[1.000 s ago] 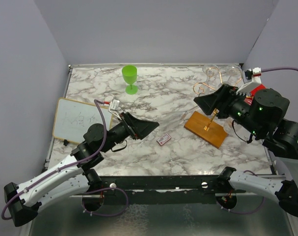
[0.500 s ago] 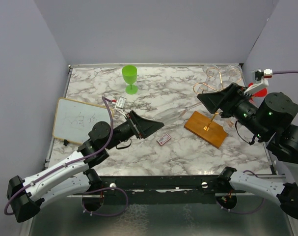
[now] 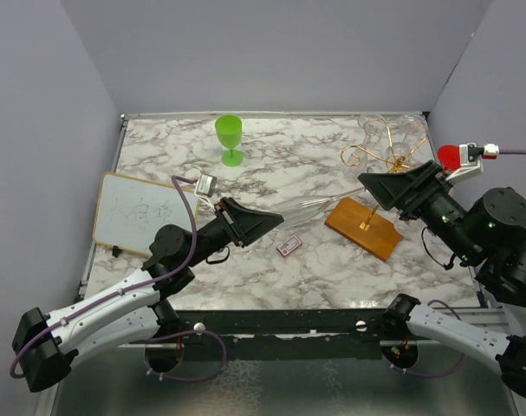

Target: Take the wine glass off the wine glass rack

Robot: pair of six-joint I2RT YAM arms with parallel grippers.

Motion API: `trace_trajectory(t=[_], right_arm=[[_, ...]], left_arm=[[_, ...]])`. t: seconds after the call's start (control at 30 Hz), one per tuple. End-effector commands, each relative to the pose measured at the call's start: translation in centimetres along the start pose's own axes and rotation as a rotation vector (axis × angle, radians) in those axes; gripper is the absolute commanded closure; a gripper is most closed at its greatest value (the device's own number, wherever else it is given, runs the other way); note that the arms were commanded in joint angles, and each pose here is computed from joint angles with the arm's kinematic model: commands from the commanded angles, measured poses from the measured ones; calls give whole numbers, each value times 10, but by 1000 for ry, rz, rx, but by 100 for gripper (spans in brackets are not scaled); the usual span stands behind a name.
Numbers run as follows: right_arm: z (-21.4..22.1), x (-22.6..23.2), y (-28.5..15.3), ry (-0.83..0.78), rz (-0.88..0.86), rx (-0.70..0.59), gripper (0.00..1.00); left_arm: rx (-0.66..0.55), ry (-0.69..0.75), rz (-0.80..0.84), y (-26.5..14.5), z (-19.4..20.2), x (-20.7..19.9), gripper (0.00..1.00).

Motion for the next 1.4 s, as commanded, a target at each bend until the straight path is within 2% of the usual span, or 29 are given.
trace_trajectory(t=[0.0, 0.13, 0.4, 0.53, 0.73, 0.97, 1.07, 1.23, 1.37], right_arm=[[-12, 10, -3, 79, -42, -62, 68], [-12, 9, -7, 107, -52, -68, 68], [-11, 6, -15, 134, -64, -75, 68], [-12, 6, -18, 125, -80, -79, 65], [-17, 6, -24, 69, -127, -124, 51], [-26, -1, -24, -25, -90, -169, 15], [-31, -3, -25, -54, -84, -194, 6], [-50, -1, -36, -105, -72, -265, 0], [-71, 1, -48, -177, -51, -332, 0]], left_arm=[[-46, 2, 193, -6, -13, -46, 58], [-49, -5, 265, -8, -14, -59, 63], [-26, 0, 362, -8, -13, -77, 84], [-8, -12, 358, -4, -11, -76, 100], [9, -38, 341, 4, -10, -74, 100], [-27, 3, 291, 9, -19, -73, 100], [-56, 18, 280, 7, -23, -71, 100], [-84, 61, 260, 6, -28, -72, 100], [-91, 194, 84, 4, -38, -59, 100]])
Point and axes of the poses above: each gripper's point midway between its finger pads, its own y axis out along the fingers, its own x axis along the line the jaws close on, z = x × y, the point moved 1 cm from there along -y, back along the fingers, and after that the axes turned 4 degrees about y, right-handed, at the moved point
